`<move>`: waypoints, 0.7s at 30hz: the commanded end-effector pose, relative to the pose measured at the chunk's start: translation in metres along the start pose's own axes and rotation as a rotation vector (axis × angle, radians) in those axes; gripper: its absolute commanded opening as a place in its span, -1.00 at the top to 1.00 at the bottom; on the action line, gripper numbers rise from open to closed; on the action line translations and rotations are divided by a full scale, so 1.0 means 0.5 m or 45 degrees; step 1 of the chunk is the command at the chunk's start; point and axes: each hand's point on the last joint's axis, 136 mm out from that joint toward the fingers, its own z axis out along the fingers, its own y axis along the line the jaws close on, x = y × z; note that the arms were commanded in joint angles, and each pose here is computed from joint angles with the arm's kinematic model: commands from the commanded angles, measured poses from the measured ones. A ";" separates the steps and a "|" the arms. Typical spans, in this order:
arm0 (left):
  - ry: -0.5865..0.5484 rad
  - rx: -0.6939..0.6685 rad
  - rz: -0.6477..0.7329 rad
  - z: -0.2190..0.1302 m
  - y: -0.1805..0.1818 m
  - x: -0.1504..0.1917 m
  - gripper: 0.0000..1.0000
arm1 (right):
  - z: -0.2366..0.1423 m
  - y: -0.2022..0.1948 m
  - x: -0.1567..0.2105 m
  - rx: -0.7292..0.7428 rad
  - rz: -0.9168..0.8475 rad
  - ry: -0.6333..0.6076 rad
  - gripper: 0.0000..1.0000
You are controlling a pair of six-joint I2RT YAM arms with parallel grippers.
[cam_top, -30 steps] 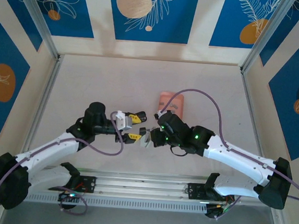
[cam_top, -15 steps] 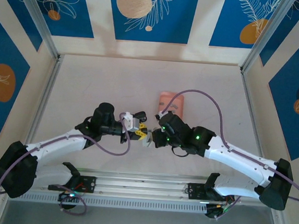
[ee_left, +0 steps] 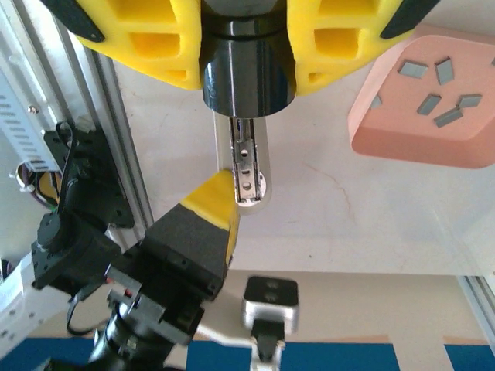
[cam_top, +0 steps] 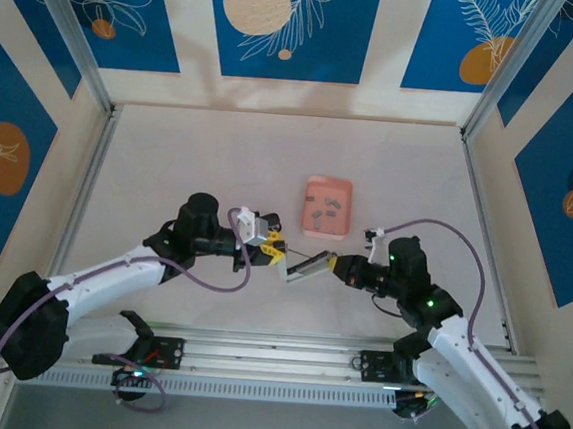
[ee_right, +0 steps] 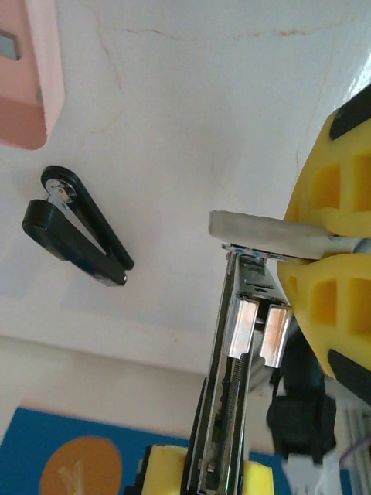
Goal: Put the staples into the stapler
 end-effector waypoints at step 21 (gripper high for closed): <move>-0.297 -0.102 0.313 -0.092 -0.004 -0.342 1.00 | -0.014 -0.082 0.018 0.078 0.208 -0.009 0.08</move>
